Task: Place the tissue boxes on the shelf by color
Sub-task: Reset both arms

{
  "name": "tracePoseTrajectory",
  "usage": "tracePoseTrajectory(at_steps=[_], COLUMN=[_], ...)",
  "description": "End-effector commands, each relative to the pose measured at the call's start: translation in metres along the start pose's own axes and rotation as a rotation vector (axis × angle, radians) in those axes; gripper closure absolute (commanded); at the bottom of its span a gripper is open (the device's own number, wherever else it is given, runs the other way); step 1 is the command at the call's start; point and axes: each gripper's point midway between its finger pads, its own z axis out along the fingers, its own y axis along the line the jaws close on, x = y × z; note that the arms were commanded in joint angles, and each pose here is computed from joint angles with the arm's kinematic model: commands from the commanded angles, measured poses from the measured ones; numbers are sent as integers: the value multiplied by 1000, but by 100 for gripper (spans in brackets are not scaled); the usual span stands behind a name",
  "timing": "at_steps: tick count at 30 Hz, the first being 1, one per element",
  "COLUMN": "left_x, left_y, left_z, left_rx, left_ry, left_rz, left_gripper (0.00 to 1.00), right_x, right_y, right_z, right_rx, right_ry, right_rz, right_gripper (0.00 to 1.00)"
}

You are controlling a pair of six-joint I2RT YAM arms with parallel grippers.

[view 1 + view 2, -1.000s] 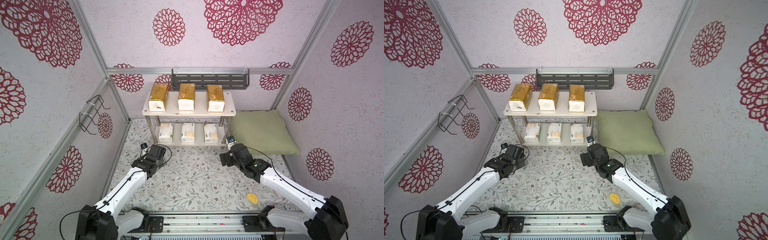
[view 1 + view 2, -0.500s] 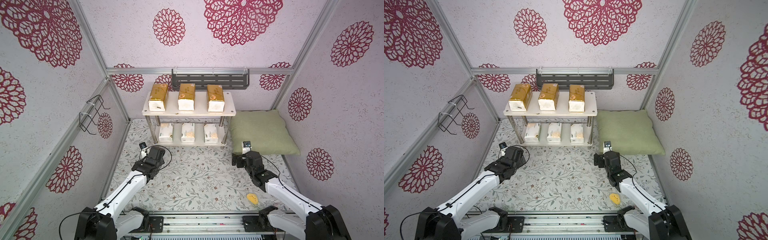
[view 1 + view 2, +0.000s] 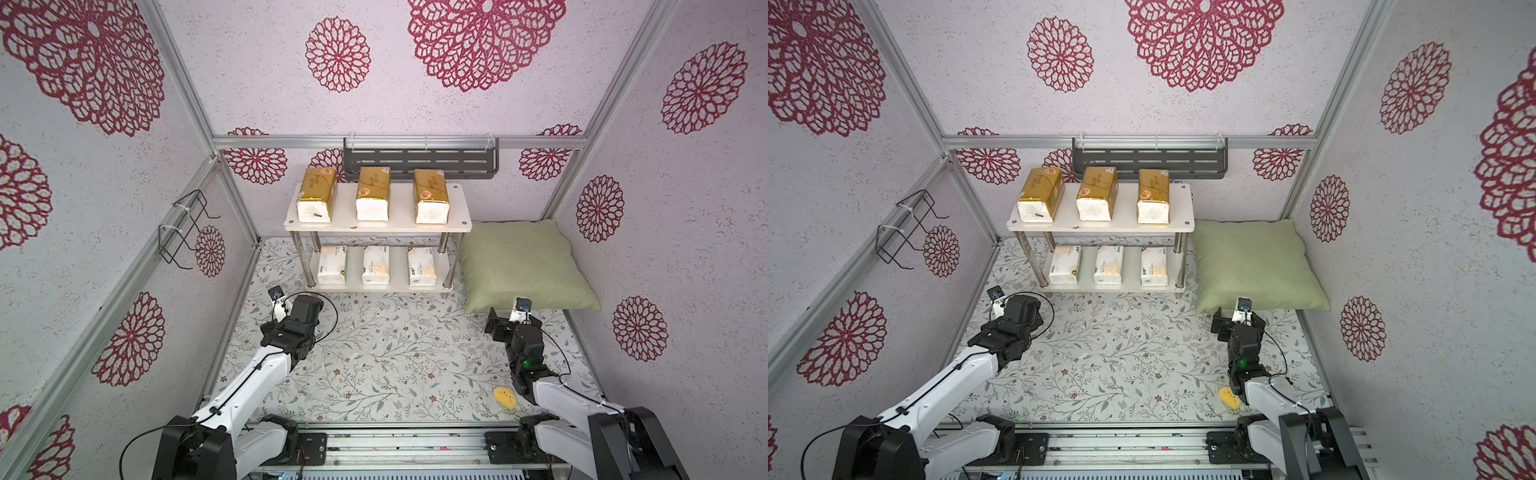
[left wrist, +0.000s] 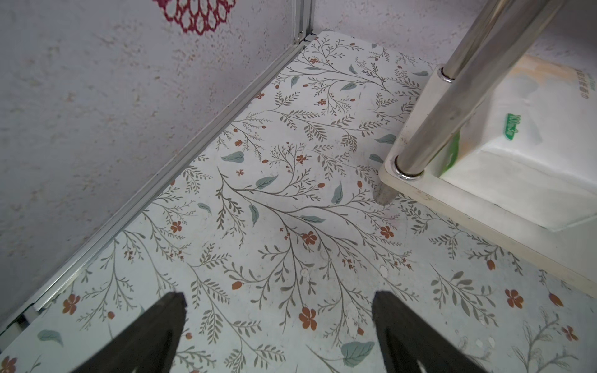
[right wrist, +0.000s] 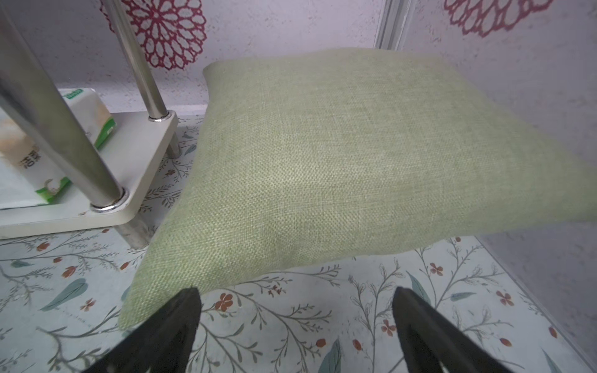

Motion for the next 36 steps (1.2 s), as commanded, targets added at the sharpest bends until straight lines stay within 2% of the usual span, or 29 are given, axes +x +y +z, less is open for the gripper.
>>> tracePoseTrajectory(at_steps=[1, 4, 8, 11, 15, 16, 17, 19, 22, 25, 28, 34, 36], left_x=[-20, -33, -44, -47, -56, -59, -62, -63, -55, -49, -52, -37, -33], left_y=[8, 7, 15, 23, 20, 19, 19, 17, 10, 10, 1, -9, -11], left_z=[3, -1, -2, 6, 15, 18, 24, 40, 59, 70, 73, 96, 101], left_rx=[-35, -28, -71, -103, -121, -127, -133, -135, -61, 9, 81, 215, 242], left_ry=[-100, -148, -194, -210, -267, -284, -295, -309, -314, -342, -359, -371, -316], left_rz=[-56, -28, 38, 45, 42, 45, 53, 78, 85, 23, 71, 61, 78], left_gripper=[3, 3, 3, 2, 3, 3, 3, 3, 2, 1, 0, 0, 0], right_x=[-35, -40, -36, -34, -22, -25, -22, -25, -26, -26, -25, -21, -20], right_y=[-13, -19, -27, -25, -22, -24, -21, -23, -24, -26, -22, -14, -13], right_z=[1, -3, 2, 6, 18, 17, 18, 15, 9, 6, 14, 28, 31], right_rx=[68, 66, 73, 58, 54, 64, 50, 56, 55, 59, 49, 25, 25], right_ry=[-187, -249, -258, -272, -218, -247, -221, -248, -269, -274, -248, -194, -182], right_rz=[19, 38, 52, 52, 38, 38, 39, 39, 45, 51, 39, 13, 10], right_gripper=[1, 1, 1, 1, 1, 1, 1, 1, 1, 1, 1, 1, 1])
